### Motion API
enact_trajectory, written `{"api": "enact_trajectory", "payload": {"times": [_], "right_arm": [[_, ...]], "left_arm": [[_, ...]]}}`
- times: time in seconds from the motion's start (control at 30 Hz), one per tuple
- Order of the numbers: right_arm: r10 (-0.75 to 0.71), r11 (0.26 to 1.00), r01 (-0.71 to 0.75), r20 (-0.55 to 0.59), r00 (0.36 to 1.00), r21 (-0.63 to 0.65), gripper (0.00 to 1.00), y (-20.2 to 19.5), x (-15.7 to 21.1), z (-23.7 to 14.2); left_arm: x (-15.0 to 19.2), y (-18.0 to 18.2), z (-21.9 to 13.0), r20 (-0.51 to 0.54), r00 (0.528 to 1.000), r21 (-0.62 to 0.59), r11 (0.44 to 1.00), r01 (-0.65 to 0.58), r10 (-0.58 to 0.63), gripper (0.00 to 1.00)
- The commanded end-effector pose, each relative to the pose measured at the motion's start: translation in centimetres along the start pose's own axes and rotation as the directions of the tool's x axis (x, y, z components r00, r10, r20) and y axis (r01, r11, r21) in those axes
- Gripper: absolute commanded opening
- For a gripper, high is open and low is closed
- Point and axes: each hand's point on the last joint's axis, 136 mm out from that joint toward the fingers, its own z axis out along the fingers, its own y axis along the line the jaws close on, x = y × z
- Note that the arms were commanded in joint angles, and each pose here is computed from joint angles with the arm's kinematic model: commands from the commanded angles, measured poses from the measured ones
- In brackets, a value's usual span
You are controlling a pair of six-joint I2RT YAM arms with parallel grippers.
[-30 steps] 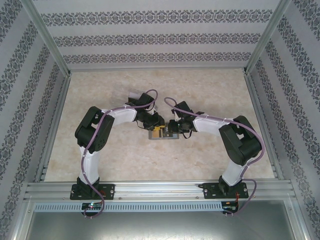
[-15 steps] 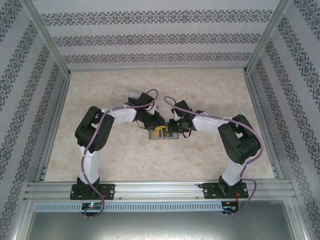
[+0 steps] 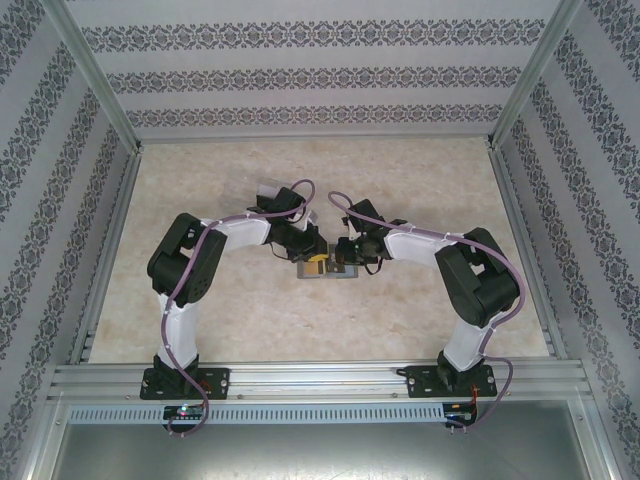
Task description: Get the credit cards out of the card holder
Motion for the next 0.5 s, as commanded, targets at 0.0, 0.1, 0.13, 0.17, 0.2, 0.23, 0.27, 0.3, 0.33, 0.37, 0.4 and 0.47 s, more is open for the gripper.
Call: {"api": "enact_trajectory", "payload": {"times": [0.0,0.1,0.13,0.17,0.2,0.23,0.27,0.3,0.33,0.37,0.4,0.47], "right_arm": [[0.043,0.995,-0.037,-0.062,0.997,0.095,0.21,-2.7,1.5,1.0],[0.043,0.995,-0.037,-0.061,0.997,0.098,0.21,-2.8,1.5,0.9],[0.044,0.994,-0.038,-0.060,0.997,0.098,0.21,-2.8,1.5,0.9],[0.043,0.994,-0.037,-0.061,0.997,0.098,0.21,-2.8,1.5,0.9],[0.045,0.994,-0.039,-0.059,0.997,0.099,0.21,-2.9,1.5,0.9],[0.045,0.994,-0.040,-0.058,0.997,0.097,0.21,-2.9,1.5,0.9],[0.047,0.994,-0.041,-0.058,0.997,0.098,0.21,-3.0,1.5,0.9],[0.047,0.995,-0.041,-0.056,0.997,0.095,0.21,-2.9,1.4,0.9],[0.045,0.995,-0.040,-0.053,0.998,0.093,0.21,-2.9,1.4,0.8],[0.044,0.996,-0.039,-0.049,0.998,0.085,0.21,-2.8,1.3,0.8],[0.040,0.996,-0.037,-0.043,0.998,0.078,0.21,-2.7,1.2,0.7],[0.028,0.998,-0.027,-0.027,0.999,0.058,0.21,-2.3,1.0,0.4]], "left_arm": [[-0.2,-1.5,-1.6,0.026,0.998,0.045,0.997,-0.059,0.058,0.10],[-0.2,-1.0,-1.8,0.032,0.998,0.027,0.998,-0.053,0.052,0.09],[-0.1,-0.8,-1.9,0.033,0.998,0.021,0.999,-0.050,0.050,0.09],[0.0,-0.7,-2.1,0.039,0.998,0.012,0.999,-0.053,0.052,0.09],[0.1,-0.3,-2.2,0.045,0.998,-0.001,0.999,-0.050,0.050,0.08],[0.1,0.0,-2.4,0.049,0.998,-0.009,0.999,-0.049,0.049,0.08],[0.2,0.3,-2.6,0.053,0.997,-0.019,0.999,-0.046,0.047,0.07],[0.2,0.6,-2.9,0.060,0.997,-0.027,0.999,-0.044,0.045,0.07],[0.3,0.9,-3.2,0.066,0.997,-0.036,0.998,-0.041,0.044,0.06],[0.2,1.0,-3.6,0.073,0.996,-0.040,0.998,-0.041,0.044,0.05],[0.2,1.3,-4.0,0.078,0.996,-0.048,0.998,-0.038,0.042,0.04],[0.1,1.6,-5.2,0.098,0.994,-0.062,0.997,-0.043,0.048,0.02]]}}
